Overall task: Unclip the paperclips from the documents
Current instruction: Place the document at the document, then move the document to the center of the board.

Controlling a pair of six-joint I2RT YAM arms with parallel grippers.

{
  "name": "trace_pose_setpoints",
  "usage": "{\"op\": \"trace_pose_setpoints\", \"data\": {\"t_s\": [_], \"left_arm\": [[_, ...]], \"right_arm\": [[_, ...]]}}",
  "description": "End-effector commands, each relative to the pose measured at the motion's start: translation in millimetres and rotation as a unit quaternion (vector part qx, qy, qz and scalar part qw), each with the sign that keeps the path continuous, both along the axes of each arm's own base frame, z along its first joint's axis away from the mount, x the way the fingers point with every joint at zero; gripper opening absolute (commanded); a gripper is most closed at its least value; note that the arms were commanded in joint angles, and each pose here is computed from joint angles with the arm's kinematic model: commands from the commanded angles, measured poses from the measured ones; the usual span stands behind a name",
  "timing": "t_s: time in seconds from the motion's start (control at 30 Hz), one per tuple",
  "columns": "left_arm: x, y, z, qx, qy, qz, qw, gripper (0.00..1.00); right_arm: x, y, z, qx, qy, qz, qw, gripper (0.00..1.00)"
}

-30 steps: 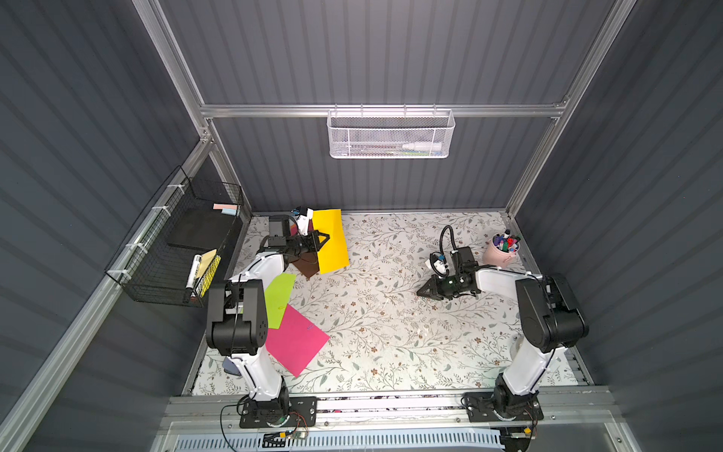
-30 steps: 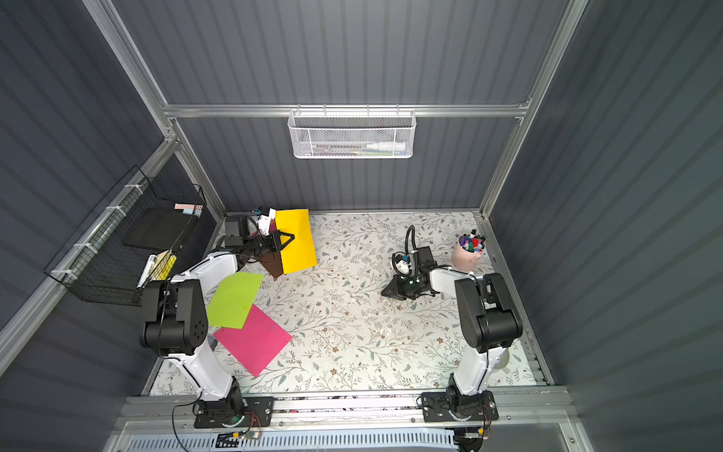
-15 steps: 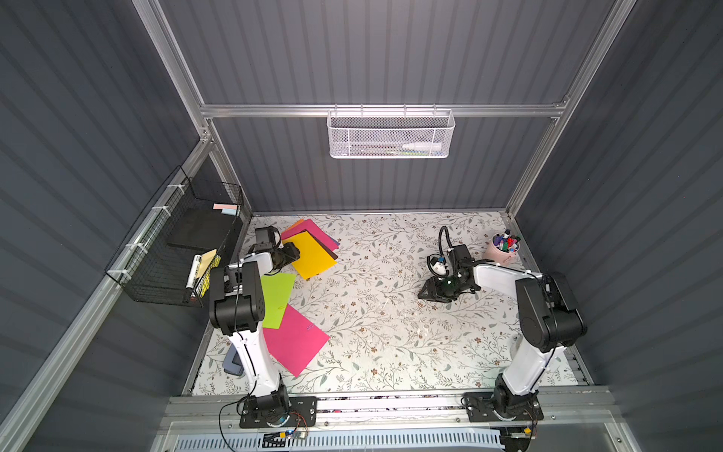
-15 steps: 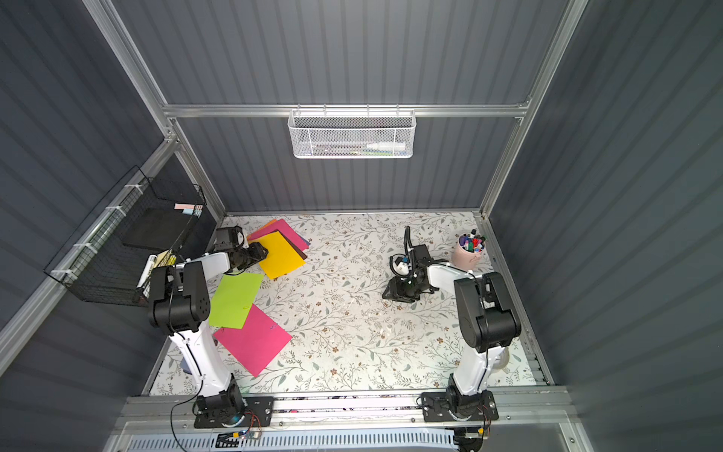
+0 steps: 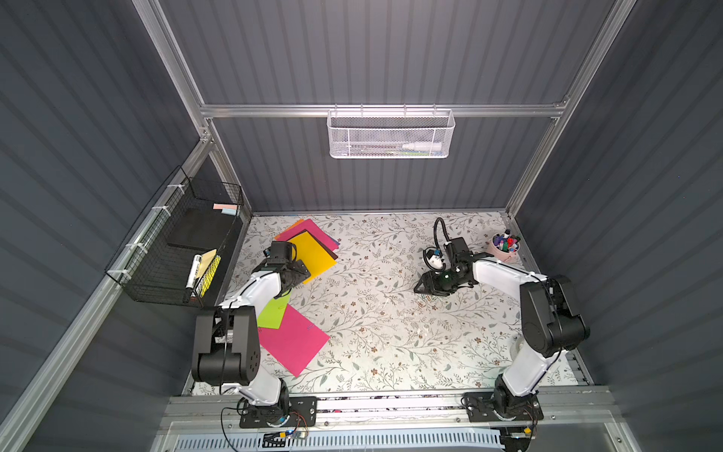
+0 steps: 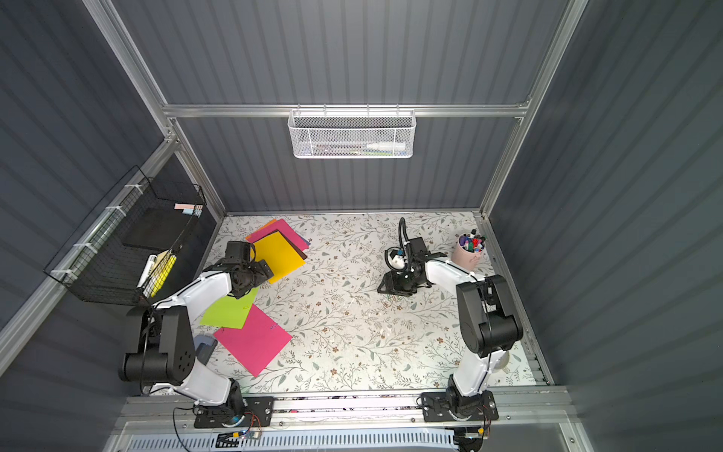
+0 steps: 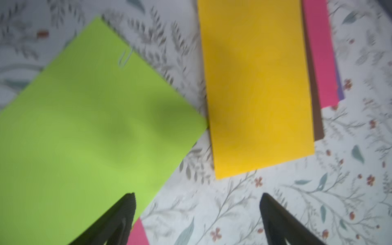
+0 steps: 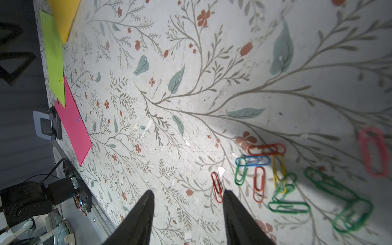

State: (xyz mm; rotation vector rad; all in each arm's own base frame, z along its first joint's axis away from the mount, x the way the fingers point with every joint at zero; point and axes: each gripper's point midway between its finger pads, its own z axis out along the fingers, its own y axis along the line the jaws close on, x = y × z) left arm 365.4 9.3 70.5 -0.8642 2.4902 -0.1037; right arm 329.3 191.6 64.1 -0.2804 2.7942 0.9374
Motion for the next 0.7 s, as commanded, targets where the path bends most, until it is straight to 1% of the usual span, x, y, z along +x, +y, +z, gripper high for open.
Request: {"op": "trace_pose_setpoints", "data": {"t_s": [0.0,0.07,0.13,0.2,0.3,0.47,0.53,0.6,0.63,0.67], "left_arm": [[-53.6,-34.6,-9.4,-0.041,0.063,0.023,0.997,0.93],[-76.2,-50.6,-11.2,-0.055,0.078,0.030,0.995,0.92],[-91.7,-59.6,-16.3,-0.066,0.090,0.034,0.993,0.87],[-102.9,-61.2,-25.6,-0.068,0.106,0.041,0.991,0.87],[-104.0,-61.5,-28.5,-0.063,0.106,0.054,0.991,0.86],[-101.6,-56.3,-41.2,-0.032,0.125,0.077,0.989,0.88],[-96.7,-63.1,-53.8,-0.037,0.137,0.054,0.988,0.88],[-94.2,-85.0,-74.5,-0.066,0.156,0.000,0.985,0.87],[-98.0,-96.0,-86.5,-0.071,0.177,-0.026,0.981,0.87],[-97.8,-113.6,-94.1,-0.076,0.186,-0.062,0.978,0.87]], "right_arm": [[-1.6,6.6,16.9,0.016,-0.013,0.016,1.000,0.56],[-3.3,7.8,21.0,0.023,-0.015,0.018,0.999,0.56],[-4.2,9.6,24.1,0.031,-0.019,0.020,0.999,0.57],[-4.6,11.7,25.9,0.039,-0.020,0.022,0.999,0.57],[-5.3,14.9,29.2,0.050,-0.021,0.027,0.998,0.57],[-7.2,17.0,37.3,0.062,-0.029,0.031,0.997,0.58],[-8.6,16.6,39.3,0.063,-0.031,0.030,0.997,0.58],[-10.0,15.9,41.1,0.064,-0.033,0.028,0.997,0.58],[-11.1,15.3,41.4,0.064,-0.033,0.028,0.997,0.59],[-11.8,14.6,42.2,0.062,-0.034,0.027,0.997,0.59]]}}
